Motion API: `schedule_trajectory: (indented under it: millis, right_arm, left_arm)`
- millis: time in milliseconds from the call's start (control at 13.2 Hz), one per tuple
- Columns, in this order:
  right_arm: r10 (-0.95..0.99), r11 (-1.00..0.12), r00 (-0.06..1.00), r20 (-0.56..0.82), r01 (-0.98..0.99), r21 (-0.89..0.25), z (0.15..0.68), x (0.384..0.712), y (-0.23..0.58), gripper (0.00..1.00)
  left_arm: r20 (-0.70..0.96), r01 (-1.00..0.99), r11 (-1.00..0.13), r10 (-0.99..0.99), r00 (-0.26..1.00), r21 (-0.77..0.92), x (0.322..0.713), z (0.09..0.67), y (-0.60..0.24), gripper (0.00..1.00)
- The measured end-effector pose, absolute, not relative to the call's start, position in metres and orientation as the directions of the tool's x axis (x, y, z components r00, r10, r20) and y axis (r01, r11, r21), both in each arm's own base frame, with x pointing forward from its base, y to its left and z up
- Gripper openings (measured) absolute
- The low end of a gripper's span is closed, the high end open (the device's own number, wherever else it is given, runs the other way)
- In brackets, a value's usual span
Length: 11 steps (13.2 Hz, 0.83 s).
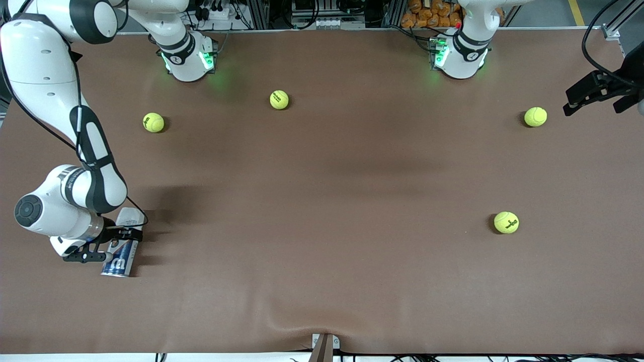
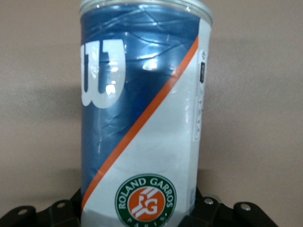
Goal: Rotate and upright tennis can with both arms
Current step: 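Lift the can with the right gripper and carry it to mid-table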
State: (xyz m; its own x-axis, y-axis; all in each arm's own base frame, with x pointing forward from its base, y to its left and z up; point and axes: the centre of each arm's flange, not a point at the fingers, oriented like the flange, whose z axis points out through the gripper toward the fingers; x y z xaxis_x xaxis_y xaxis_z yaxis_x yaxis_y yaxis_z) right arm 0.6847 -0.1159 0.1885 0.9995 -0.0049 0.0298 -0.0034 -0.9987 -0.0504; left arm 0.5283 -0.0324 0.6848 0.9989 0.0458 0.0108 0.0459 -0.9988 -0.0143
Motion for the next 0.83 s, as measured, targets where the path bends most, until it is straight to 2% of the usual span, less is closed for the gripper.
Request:
schedule_trajectory:
  millis: [227, 529, 681, 832]
  right_arm:
    - [0.084, -0.994, 0.996, 0.032, 0.086, -0.061, 0.216, 0.703, -0.103, 0.82]
    - [0.29, -0.954, 0.955, 0.057, 0.293, -0.066, 0.265, 0.729, -0.047, 0.82]
    - [0.454, -0.886, 0.887, 0.08, 0.459, -0.058, 0.275, 0.735, 0.019, 0.82]
    - [0.633, -0.768, 0.767, 0.104, 0.639, -0.043, 0.284, 0.732, 0.105, 0.81]
  left_arm:
    - [0.013, 0.041, -0.999, 0.041, 0.999, -0.013, 0.527, 0.686, -0.035, 1.0]
    - [0.014, 0.036, -0.999, 0.036, 0.999, -0.013, 0.527, 0.686, -0.037, 1.0]
    - [0.014, 0.037, -0.999, 0.037, 0.999, -0.012, 0.527, 0.686, -0.037, 1.0]
    - [0.013, 0.04, -0.999, 0.04, 0.999, -0.012, 0.527, 0.686, -0.035, 1.0]
